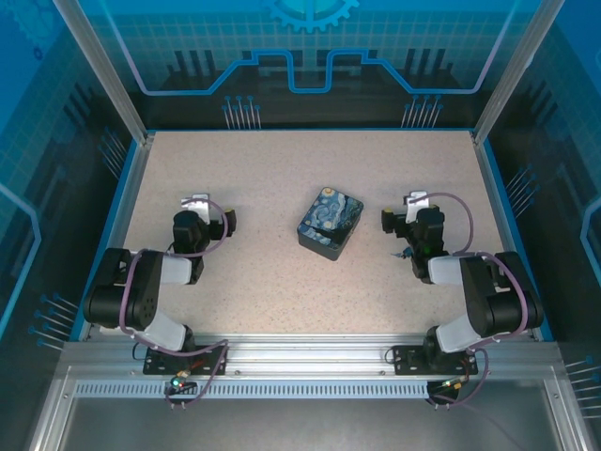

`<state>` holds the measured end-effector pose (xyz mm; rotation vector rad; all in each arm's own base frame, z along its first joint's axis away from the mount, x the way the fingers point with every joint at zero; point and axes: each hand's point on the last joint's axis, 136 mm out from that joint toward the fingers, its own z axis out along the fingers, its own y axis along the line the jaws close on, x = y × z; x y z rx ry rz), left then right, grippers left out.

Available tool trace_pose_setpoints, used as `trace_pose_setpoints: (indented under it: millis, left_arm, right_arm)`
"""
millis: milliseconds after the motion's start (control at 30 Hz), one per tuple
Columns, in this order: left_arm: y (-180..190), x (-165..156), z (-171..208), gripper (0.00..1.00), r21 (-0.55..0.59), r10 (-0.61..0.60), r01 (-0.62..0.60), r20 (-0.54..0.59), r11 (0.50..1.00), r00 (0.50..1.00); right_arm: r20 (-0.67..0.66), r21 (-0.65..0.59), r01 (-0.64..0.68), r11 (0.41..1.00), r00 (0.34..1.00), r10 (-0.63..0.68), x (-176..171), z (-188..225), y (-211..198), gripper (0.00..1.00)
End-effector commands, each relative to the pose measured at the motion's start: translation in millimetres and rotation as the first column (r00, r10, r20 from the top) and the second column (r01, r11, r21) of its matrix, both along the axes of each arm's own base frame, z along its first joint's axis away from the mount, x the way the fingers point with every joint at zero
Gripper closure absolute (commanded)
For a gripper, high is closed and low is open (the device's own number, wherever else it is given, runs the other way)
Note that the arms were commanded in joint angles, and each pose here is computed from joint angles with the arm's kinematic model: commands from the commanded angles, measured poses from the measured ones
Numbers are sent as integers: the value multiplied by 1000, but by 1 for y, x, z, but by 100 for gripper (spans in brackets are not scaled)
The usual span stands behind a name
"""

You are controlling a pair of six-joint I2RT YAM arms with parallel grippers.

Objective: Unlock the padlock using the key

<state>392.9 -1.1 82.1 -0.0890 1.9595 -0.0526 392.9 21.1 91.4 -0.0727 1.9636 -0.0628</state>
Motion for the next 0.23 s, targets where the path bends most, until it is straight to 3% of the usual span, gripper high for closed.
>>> trace_pose_setpoints:
  millis: [0, 67, 200]
  left_arm:
    - [-1, 6, 10, 1, -14, -13, 14, 37, 1000, 999]
    - [-1, 6, 10, 1, -15, -14, 15, 36, 1000, 999]
    - [5, 6, 11, 1, -14, 23, -22, 42, 1000, 999]
  right_arm:
    - [-1, 5, -32, 999, 999, 32, 5, 3, 1, 0]
    - [-16, 29, -94, 995, 995, 95, 6, 2, 8, 0]
    - [-11, 20, -95, 995, 995, 95, 4, 2, 9, 0]
